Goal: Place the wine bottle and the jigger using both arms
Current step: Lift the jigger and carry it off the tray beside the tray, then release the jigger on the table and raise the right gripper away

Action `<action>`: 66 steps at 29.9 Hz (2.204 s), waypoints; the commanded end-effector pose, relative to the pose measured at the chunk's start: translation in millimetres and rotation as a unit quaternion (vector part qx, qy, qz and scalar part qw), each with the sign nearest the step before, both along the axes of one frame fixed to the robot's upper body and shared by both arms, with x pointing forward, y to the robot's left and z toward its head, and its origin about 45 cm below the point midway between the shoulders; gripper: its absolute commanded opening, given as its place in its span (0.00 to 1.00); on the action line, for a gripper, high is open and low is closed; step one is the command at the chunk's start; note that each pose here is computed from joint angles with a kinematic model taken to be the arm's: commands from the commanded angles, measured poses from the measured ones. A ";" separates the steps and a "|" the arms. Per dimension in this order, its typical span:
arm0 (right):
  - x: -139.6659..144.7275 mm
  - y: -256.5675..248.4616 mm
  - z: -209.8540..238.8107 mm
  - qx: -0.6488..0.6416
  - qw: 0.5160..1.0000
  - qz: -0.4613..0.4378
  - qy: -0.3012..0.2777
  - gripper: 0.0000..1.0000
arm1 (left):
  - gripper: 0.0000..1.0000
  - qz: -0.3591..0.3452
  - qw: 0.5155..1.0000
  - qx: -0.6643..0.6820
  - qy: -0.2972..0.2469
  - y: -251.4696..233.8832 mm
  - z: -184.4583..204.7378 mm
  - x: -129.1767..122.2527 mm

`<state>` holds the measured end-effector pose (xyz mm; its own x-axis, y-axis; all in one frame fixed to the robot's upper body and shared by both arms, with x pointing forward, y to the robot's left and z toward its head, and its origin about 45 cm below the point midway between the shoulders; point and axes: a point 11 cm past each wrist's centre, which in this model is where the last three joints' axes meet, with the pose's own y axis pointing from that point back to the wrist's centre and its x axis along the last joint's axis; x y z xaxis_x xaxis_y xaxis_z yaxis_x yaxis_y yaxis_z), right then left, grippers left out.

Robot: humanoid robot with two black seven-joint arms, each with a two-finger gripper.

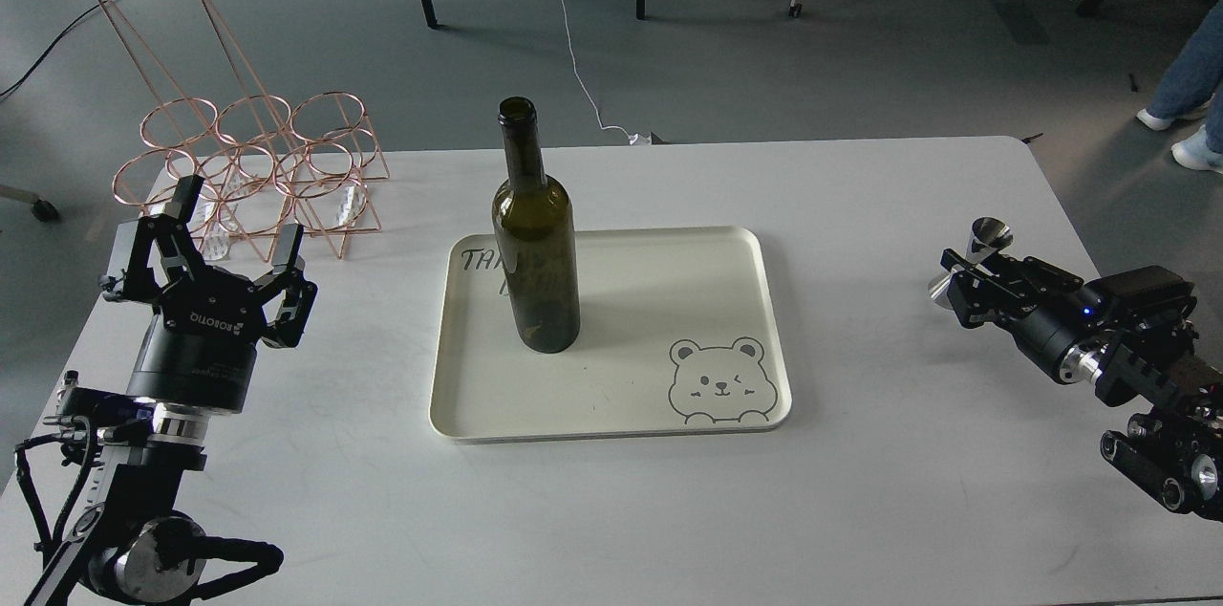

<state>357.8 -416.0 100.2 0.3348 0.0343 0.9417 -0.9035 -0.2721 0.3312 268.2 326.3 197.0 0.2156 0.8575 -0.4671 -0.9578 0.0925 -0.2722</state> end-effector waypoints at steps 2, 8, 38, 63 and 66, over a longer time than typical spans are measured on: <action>-0.7 -1.7 0.6 -0.002 1.000 0.001 0.001 0.85 | 0.98 -0.001 1.000 0.000 0.000 -0.7 0.0 0.1; -9.1 -7.8 -3.6 -0.028 0.999 0.019 0.021 0.90 | 0.98 0.000 1.000 -0.002 0.001 -1.4 -0.9 -0.3; -47.3 0.8 159.5 0.289 0.949 -0.020 0.124 0.97 | 0.98 0.002 1.000 0.000 -0.004 -0.9 2.3 0.0; 32.0 106.6 91.9 0.771 0.578 -0.083 0.254 0.98 | 0.98 -0.063 0.971 0.223 -0.063 -5.6 34.6 -4.2; 27.9 107.1 84.4 0.763 0.584 -0.089 0.263 0.98 | 0.98 -0.118 0.920 0.362 -0.088 -22.4 39.6 -0.9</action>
<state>390.4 -309.6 192.2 0.4560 -0.7914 -0.4072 -0.8546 -0.5171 0.0480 264.6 316.7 230.6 0.3794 0.9249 0.0236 -0.8860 0.3705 -0.2788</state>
